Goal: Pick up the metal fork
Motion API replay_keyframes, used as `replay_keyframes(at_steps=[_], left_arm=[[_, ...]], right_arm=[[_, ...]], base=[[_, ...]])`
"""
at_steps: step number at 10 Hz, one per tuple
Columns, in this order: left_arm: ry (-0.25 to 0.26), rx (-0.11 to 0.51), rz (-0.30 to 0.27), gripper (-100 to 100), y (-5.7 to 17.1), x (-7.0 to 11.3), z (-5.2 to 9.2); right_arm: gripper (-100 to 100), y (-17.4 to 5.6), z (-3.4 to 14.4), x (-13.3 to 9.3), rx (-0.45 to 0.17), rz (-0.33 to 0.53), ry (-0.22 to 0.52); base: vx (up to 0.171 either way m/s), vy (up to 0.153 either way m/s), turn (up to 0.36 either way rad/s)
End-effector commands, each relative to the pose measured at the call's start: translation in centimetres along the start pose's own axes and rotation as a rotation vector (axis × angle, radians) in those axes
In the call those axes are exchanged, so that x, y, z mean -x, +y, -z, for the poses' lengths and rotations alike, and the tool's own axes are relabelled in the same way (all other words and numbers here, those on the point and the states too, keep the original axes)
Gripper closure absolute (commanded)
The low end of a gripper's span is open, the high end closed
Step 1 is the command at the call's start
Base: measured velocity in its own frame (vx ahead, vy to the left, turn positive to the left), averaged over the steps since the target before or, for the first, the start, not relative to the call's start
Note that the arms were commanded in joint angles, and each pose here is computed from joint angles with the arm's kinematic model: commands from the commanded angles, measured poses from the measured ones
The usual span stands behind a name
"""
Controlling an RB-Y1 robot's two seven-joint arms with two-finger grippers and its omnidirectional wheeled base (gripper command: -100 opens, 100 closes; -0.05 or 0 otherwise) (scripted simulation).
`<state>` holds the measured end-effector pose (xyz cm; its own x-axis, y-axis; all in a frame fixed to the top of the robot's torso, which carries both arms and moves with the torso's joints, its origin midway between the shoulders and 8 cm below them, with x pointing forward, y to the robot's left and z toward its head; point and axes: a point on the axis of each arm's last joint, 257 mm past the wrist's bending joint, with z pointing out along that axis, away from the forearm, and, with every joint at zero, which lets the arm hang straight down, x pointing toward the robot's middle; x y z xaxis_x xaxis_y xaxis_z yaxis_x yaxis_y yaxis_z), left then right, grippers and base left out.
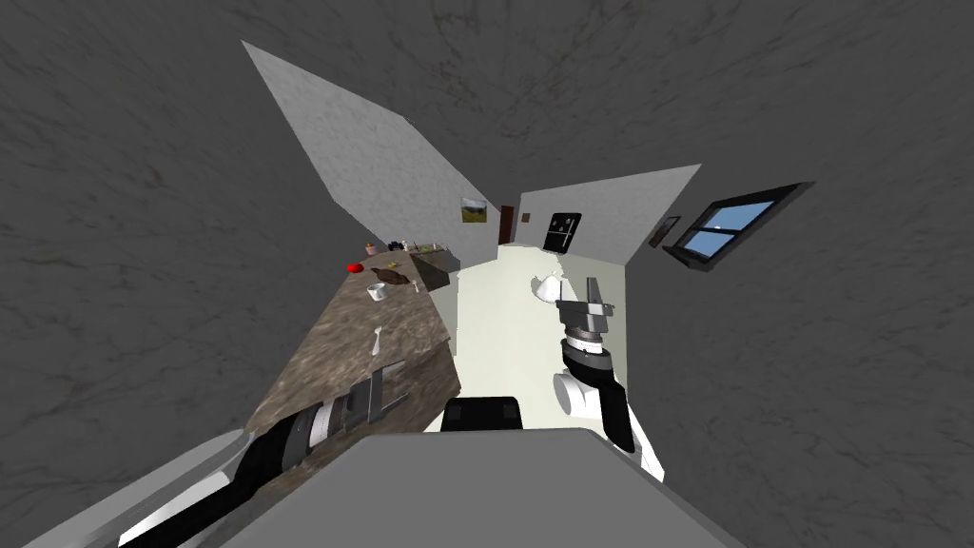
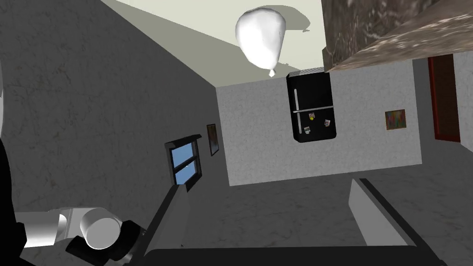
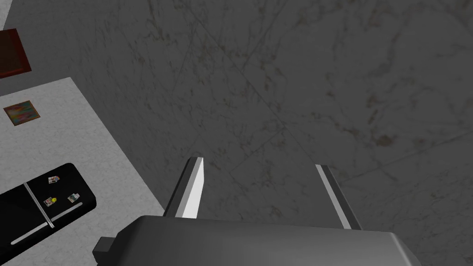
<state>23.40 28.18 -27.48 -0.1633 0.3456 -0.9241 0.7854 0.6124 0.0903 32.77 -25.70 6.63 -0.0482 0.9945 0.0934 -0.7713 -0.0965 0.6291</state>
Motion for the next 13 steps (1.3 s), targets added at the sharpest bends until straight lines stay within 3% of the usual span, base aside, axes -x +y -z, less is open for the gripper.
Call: replay_keyframes(at_steps=[1, 2, 3, 4, 5, 6, 7, 8, 9, 10, 11, 12, 13], left_arm=[[0.087, -0.051, -0.068, -100, -0.7, -2.5, 1.5], [0.103, -0.065, -0.081, -100, -0.7, -2.7, 1.7], [0.17, -0.106, -0.13, -100, -1.1, -4.6, 3.2], [0.184, -0.119, -0.142, -100, -1.0, -4.7, 3.5], [0.247, -0.161, -0.187, -100, -1.5, -6.6, 5.1], [0.264, -0.177, -0.201, -100, -1.3, -6.7, 5.5], [0.328, -0.223, -0.246, -100, -1.6, -8.4, 7.3], [0.34, -0.236, -0.256, -100, -1.4, -8.5, 7.5], [0.399, -0.281, -0.295, -100, -1.7, -10.1, 9.4], [0.414, -0.296, -0.308, -100, -1.4, -10.1, 9.7], [0.475, -0.346, -0.347, -100, -1.5, -11.6, 11.8], [0.484, -0.356, -0.356, -100, -1.3, -11.6, 12.0], [0.544, -0.408, -0.394, -100, -1.2, -12.9, 14.1]], right_arm=[[0, 0.0, 0.0, 0.0, 0.0, 0.0, 0.0], [0, 0.0, 0.0, 0.0, 0.0, 0.0, 0.0], [0, 0.0, 0.0, 0.0, 0.0, 0.0, 0.0], [0, 0.0, 0.0, 0.0, 0.0, 0.0, 0.0], [0, 0.0, 0.0, 0.0, 0.0, 0.0, 0.0], [0, 0.0, 0.0, 0.0, 0.0, 0.0, 0.0], [0, 0.0, 0.0, 0.0, 0.0, 0.0, 0.0], [0, 0.0, 0.0, 0.0, 0.0, 0.0, 0.0], [0, 0.0, 0.0, 0.0, 0.0, 0.0, 0.0], [0, 0.0, 0.0, 0.0, 0.0, 0.0, 0.0], [0, 0.0, 0.0, 0.0, 0.0, 0.0, 0.0], [0, 0.0, 0.0, 0.0, 0.0, 0.0, 0.0], [0, 0.0, 0.0, 0.0, 0.0, 0.0, 0.0]], base=[[-0.017, -0.019, -0.321], [-0.016, -0.008, -0.143], [-0.015, -0.013, -0.267], [-0.013, -0.005, -0.154], [-0.012, -0.012, -0.3], [-0.01, -0.003, -0.142], [-0.012, -0.009, -0.273], [-0.012, -0.003, -0.174], [-0.01, -0.005, -0.252], [-0.007, 0.0, -0.138], [-0.006, -0.006, -0.319], [-0.007, 0.004, -0.128], [-0.005, 0.0, -0.241]])
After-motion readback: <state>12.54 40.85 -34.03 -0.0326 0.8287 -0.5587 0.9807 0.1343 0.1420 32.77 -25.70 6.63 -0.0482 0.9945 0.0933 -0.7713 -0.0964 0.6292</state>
